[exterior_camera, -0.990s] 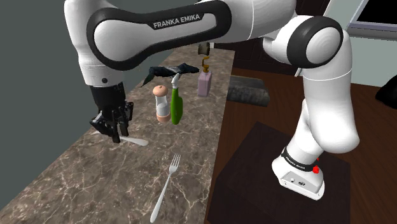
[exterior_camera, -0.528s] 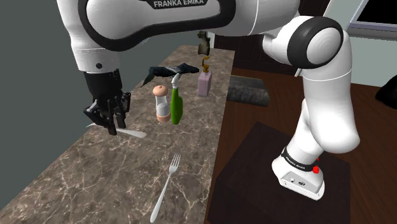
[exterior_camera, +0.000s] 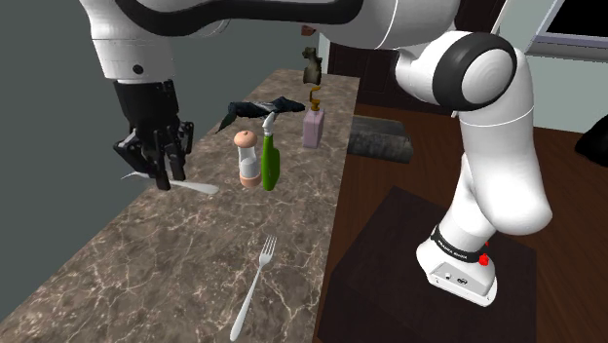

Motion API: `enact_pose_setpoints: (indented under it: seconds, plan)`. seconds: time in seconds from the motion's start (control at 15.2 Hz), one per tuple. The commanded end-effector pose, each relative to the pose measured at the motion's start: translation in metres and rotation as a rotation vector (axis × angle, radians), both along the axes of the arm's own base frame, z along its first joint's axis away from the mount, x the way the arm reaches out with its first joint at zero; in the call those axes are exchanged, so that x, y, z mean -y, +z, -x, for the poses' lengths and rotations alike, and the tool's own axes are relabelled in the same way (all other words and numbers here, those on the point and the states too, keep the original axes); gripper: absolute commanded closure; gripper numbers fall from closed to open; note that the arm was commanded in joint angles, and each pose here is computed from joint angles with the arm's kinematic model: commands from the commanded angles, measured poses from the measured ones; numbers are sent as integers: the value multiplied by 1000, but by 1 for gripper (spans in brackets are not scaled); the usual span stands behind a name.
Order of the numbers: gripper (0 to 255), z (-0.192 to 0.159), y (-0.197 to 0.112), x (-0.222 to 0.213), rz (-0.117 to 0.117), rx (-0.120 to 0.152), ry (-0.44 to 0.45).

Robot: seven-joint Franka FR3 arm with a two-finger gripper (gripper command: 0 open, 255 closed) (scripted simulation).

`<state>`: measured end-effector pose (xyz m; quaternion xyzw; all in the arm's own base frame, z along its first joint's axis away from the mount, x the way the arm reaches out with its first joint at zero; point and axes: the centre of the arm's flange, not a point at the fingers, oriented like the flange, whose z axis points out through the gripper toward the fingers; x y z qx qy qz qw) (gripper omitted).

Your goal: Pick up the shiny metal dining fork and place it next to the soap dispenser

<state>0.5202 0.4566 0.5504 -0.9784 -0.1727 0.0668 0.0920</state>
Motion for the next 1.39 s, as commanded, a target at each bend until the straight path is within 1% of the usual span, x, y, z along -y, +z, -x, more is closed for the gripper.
enact_pose_setpoints:
  seconds: [0.0, 0.66, 1.32]
  plan:
    - [255, 2, 11, 1, 0, 0, 0]
    - [255, 2, 62, 1, 0, 0, 0]
    - [255, -2, 62, 133, 0, 0, 0]
